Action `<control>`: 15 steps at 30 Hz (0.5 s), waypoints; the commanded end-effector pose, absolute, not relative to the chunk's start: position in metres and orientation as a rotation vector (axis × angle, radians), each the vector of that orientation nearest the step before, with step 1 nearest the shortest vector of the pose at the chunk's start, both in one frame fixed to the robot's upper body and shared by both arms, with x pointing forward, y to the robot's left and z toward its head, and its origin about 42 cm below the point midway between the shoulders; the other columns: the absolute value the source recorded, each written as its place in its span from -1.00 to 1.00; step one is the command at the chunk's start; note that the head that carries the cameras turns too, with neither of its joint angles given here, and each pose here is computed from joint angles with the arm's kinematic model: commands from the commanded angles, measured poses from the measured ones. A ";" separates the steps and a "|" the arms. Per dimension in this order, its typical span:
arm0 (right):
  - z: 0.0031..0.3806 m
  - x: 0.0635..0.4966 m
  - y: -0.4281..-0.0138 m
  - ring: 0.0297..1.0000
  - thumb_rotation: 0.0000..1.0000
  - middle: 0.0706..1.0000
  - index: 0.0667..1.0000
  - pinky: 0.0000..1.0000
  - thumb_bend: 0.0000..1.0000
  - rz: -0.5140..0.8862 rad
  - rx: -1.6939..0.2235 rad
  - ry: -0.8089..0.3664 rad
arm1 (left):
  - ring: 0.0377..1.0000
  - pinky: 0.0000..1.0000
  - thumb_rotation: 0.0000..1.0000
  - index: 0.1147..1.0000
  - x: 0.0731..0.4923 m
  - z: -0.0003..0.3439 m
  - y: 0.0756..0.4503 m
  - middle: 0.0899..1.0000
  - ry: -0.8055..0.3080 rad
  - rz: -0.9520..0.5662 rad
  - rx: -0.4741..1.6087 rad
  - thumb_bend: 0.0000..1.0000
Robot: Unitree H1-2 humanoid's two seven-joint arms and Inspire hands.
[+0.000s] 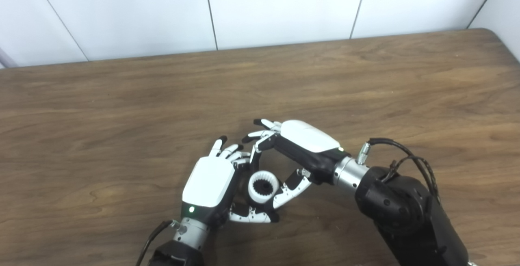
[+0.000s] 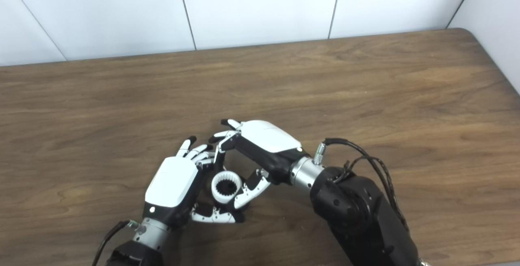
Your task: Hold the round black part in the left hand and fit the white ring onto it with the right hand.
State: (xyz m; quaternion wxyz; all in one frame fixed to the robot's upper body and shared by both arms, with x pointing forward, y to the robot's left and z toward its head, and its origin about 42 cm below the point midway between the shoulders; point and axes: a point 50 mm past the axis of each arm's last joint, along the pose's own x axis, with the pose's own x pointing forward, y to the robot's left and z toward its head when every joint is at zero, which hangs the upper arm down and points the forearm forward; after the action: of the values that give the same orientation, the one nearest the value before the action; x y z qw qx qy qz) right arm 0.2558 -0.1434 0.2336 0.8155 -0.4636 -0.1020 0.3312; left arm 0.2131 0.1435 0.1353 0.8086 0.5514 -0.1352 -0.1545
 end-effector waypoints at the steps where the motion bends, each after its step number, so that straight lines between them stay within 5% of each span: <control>1: 0.243 0.258 -0.144 1.00 -0.74 0.70 -0.11 1.00 0.04 0.687 -1.003 -0.275 | 0.73 1.00 -0.89 -0.16 0.217 0.152 0.141 0.46 -0.355 -0.288 1.171 0.05; 15: 0.246 0.260 -0.150 1.00 -0.74 0.70 -0.11 0.99 0.04 0.666 -1.001 -0.265 | 0.73 1.00 -0.89 -0.16 0.216 0.153 0.143 0.45 -0.364 -0.286 1.164 0.05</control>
State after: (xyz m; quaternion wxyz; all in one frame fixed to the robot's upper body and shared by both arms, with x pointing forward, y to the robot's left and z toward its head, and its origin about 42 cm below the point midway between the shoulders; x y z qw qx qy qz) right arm 0.2579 -0.1503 0.2340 0.8158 -0.4688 -0.0972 0.3245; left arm 0.2130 0.1444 0.1357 0.8092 0.5507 -0.1352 -0.1541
